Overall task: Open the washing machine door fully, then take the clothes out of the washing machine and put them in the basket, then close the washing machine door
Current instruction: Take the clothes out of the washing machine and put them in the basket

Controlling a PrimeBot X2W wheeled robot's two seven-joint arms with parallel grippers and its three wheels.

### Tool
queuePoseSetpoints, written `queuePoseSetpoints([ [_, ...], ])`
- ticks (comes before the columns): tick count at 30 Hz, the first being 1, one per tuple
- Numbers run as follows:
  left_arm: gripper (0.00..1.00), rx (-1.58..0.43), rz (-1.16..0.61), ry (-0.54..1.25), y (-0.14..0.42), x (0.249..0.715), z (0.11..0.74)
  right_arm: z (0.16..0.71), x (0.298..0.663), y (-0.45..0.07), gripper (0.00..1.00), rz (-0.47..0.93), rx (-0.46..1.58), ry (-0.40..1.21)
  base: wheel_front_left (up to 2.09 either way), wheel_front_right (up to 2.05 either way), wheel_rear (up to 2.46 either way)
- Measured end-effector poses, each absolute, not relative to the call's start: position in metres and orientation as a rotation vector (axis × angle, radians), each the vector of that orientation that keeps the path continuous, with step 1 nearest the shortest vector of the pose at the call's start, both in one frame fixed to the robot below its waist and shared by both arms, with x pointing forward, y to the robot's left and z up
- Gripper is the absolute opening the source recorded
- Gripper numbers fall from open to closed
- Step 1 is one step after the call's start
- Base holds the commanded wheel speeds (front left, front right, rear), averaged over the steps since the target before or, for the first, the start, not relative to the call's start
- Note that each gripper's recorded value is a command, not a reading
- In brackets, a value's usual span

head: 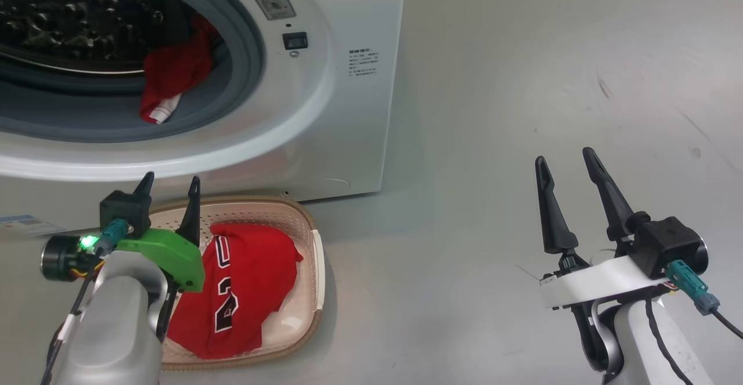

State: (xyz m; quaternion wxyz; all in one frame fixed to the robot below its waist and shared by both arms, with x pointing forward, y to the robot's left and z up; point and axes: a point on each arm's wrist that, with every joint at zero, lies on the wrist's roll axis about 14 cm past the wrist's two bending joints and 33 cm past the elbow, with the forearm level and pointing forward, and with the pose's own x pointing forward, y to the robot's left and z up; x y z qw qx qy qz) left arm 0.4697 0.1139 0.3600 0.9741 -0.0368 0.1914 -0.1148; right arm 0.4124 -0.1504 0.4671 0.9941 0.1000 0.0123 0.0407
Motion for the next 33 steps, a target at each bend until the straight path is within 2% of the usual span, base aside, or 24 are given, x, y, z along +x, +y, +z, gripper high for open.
queuePoseSetpoints([
  [5,1.00,-0.078,-0.220,0.255,0.119,0.479,0.403,0.474,0.410,-0.142,1.00,0.109,0.206,0.008,0.00,0.00,0.00],
  [17,1.00,-0.136,-0.109,0.063,0.159,0.440,0.466,0.495,0.395,-0.115,1.00,0.200,0.225,-0.035,0.00,0.00,0.00],
  [26,1.00,-0.179,-0.040,0.028,0.178,0.405,0.473,0.500,0.378,-0.114,1.00,0.201,0.232,-0.044,0.00,0.00,0.00],
  [33,1.00,-0.186,-0.047,-0.006,0.173,0.396,0.483,0.499,0.368,-0.125,1.00,0.167,0.239,-0.044,0.00,0.00,0.00],
])
